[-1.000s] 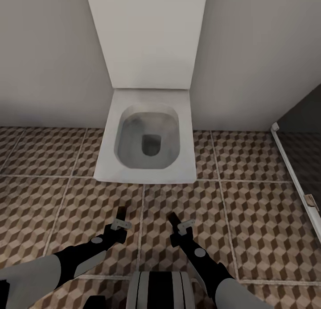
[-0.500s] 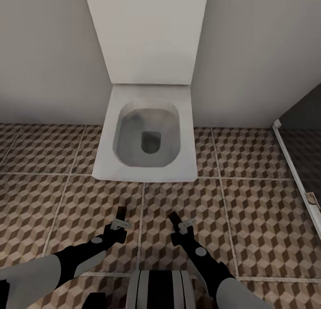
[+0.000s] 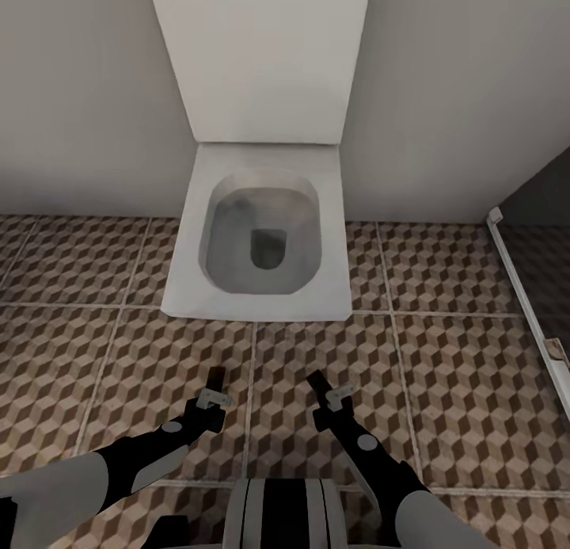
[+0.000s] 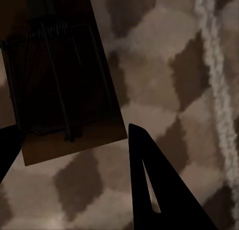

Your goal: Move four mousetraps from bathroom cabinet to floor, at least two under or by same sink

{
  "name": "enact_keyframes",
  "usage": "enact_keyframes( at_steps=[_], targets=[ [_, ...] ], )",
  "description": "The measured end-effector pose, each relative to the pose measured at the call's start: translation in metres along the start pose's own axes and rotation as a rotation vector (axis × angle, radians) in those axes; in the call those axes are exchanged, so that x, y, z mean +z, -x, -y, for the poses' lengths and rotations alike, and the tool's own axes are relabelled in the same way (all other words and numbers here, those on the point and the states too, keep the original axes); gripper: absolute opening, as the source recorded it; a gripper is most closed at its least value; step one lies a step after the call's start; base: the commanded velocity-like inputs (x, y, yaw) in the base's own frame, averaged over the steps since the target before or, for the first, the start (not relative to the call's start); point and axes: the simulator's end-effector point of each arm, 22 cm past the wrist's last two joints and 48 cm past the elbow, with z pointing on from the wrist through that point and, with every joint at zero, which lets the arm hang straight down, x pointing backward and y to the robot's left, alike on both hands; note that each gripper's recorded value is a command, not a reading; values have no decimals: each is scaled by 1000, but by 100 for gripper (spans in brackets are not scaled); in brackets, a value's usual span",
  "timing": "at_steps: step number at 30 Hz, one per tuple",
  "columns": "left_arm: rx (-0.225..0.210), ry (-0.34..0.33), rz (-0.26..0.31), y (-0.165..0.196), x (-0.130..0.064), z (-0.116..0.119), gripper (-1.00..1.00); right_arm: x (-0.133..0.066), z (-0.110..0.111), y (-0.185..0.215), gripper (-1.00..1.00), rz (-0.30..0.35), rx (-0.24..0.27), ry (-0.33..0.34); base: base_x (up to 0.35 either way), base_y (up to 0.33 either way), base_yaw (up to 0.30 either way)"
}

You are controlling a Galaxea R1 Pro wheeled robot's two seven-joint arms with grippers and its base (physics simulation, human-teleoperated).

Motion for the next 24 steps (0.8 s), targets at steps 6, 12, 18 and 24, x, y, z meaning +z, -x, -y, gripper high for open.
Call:
enact_keyframes(
  at_steps=[6, 12, 18, 24],
  targets=[
    [0, 0, -1, 0, 0, 0, -100, -2, 11, -5, -100, -8, -12, 5, 0, 0, 0],
    [0, 0, -1, 0, 0, 0, -100, -3, 15, -7, -100, -12, -16, 7, 0, 0, 0],
    [0, 1, -1, 0, 0, 0, -100, -4, 14, 1, -100, 4, -27, 44, 0, 0, 0],
    [0, 1, -1, -1, 0, -1, -100, -4, 13, 4, -100, 6, -27, 56, 0, 0, 0]
  ],
)
